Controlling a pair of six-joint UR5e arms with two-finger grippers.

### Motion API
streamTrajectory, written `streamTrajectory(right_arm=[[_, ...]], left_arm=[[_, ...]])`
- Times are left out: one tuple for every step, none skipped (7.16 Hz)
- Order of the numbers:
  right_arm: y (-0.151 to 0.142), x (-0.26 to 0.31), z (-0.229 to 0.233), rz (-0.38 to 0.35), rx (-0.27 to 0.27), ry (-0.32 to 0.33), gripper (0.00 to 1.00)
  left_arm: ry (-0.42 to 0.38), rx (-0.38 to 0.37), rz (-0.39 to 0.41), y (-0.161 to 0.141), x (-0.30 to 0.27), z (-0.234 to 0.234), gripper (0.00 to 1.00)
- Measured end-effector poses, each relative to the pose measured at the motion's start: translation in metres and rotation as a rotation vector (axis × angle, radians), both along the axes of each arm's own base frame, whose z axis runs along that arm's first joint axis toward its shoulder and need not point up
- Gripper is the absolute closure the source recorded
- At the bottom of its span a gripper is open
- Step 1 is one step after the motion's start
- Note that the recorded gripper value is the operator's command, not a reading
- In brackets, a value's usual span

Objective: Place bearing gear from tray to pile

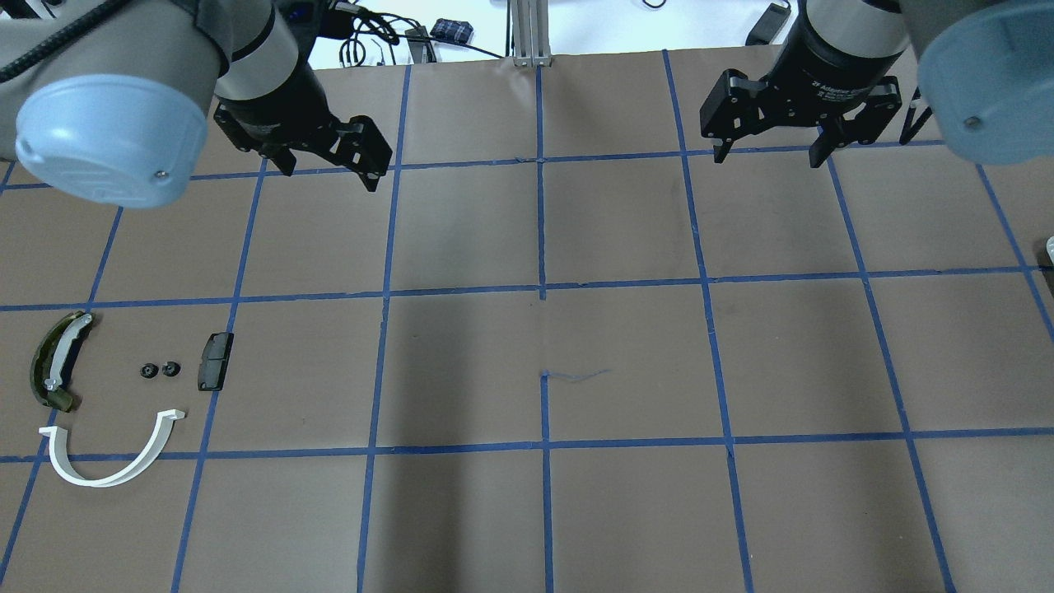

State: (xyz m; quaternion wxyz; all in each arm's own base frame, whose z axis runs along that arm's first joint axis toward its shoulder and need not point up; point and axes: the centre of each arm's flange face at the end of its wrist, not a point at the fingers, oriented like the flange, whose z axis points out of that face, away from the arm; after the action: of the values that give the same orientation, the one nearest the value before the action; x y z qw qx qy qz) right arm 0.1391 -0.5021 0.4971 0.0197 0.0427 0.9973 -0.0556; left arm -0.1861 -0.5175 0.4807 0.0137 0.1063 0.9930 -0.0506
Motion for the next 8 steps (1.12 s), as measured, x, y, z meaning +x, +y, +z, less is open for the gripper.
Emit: streamTrajectory(right_arm=[[0.001, 0.000, 0.001, 0.000, -0.001, 0.000, 0.00], [0.002, 0.001, 0.002, -0.001, -0.003, -0.001, 0.00], [0.003, 0.002, 0.003, 0.000, -0.005, -0.002, 0.00], [0.004, 0.003, 0.004, 0.000, -0.007, -0.002, 0.00], [0.004, 0.003, 0.005, -0.001, -0.009, -0.001, 0.00], [0.004, 0.003, 0.005, -0.002, -0.010, -0.001, 0.00], [0.004, 0.003, 0.005, -0.002, -0.009, 0.000, 0.00], [0.004, 0.003, 0.004, -0.002, -0.007, 0.000, 0.00]], left_arm=[[0.001, 0.035, 0.019, 0.001, -0.008, 0.005, 0.00], [0.001, 0.062, 0.039, -0.001, -0.001, 0.003, 0.00], [0.005, 0.081, 0.076, -0.008, 0.016, -0.002, 0.00], [0.007, 0.093, 0.106, -0.013, 0.031, -0.006, 0.00], [0.008, 0.098, 0.125, -0.017, 0.039, -0.008, 0.00], [0.009, 0.099, 0.136, -0.018, 0.041, -0.008, 0.00], [0.010, 0.098, 0.140, -0.018, 0.042, -0.007, 0.00], [0.011, 0.096, 0.140, -0.018, 0.042, -0.006, 0.00]])
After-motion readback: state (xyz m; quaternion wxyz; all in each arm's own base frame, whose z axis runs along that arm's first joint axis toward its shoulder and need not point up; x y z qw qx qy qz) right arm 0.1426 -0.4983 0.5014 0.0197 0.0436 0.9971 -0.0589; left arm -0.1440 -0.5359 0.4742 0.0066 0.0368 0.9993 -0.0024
